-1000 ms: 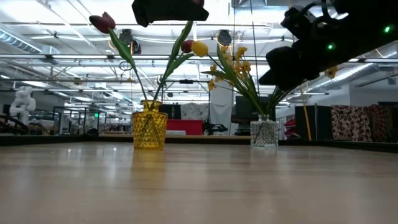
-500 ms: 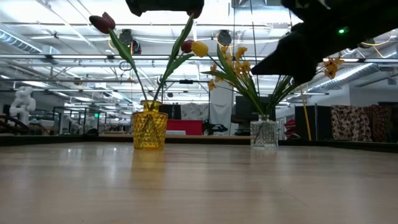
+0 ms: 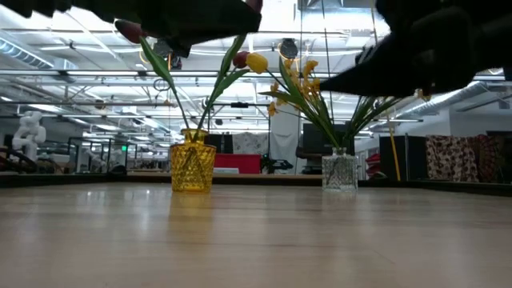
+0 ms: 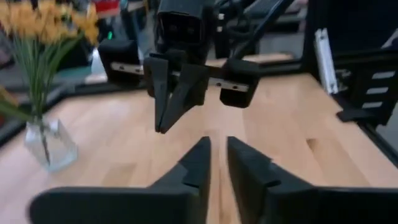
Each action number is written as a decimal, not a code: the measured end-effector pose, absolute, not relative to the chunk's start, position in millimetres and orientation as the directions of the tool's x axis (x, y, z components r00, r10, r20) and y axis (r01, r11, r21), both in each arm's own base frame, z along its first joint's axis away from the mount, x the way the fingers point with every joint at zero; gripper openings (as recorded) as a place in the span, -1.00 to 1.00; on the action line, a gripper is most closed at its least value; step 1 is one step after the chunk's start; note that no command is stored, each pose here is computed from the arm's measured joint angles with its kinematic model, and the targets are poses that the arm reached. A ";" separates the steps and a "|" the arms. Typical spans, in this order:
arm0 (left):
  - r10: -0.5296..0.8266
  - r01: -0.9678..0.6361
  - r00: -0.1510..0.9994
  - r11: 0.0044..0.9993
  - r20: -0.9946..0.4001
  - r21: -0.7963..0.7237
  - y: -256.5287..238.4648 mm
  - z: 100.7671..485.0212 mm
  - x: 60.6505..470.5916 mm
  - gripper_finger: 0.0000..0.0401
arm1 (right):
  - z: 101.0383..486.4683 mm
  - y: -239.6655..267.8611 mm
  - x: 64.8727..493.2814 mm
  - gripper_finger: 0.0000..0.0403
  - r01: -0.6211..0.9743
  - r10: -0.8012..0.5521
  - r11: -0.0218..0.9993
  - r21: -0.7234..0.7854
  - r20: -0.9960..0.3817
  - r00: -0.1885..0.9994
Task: Sort flowers into vase by color
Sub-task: Return to Home Position
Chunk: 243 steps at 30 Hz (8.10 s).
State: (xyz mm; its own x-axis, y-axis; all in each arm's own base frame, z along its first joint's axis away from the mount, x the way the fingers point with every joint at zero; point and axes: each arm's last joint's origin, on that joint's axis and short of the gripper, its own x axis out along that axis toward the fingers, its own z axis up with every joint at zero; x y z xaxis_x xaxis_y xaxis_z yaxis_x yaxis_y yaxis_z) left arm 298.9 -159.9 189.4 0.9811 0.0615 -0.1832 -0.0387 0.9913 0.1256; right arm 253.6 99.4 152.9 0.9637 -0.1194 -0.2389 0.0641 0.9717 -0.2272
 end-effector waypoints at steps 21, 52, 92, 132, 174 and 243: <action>-0.058 0.066 0.997 0.985 -0.052 0.158 -97.7 185.5 227.0 -0.98 | 161.1 42.6 173.7 -1.00 -0.151 0.148 0.976 -0.154 -0.033 0.988; -0.186 0.182 0.980 0.981 -0.070 -0.060 -61.7 145.1 172.2 -0.98 | 136.7 25.3 160.5 -1.00 -0.158 0.155 0.987 -0.004 -0.144 0.977; 0.023 -0.041 0.993 0.987 -0.116 -0.154 -31.0 141.5 153.1 -0.91 | 132.7 24.0 160.0 -1.00 -0.166 0.172 0.985 0.045 -0.185 0.968; -0.115 0.116 0.990 0.993 -0.076 0.006 -10.9 159.5 125.9 -1.00 | 144.4 11.8 153.0 -1.00 -0.135 0.135 0.991 0.006 -0.140 0.981; -0.066 0.065 0.996 0.998 -0.055 -0.019 -8.1 161.6 107.7 -1.00 | 166.0 0.6 116.4 -1.00 -0.062 0.064 0.997 0.041 -0.040 0.997; -0.075 0.075 0.997 0.997 0.015 -0.003 -7.5 167.3 96.8 -1.00 | 169.7 -1.3 97.0 -1.00 0.014 -0.015 0.999 0.040 0.029 0.999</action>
State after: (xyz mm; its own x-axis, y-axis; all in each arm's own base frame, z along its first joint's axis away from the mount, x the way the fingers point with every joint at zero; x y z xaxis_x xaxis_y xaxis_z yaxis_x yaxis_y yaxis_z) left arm 96.8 -7.5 167.3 0.9971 -0.0747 0.0147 0.0747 0.9972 -0.0033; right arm 97.0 -1.3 169.7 0.9995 -0.0153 0.0288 0.0141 0.9991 0.0403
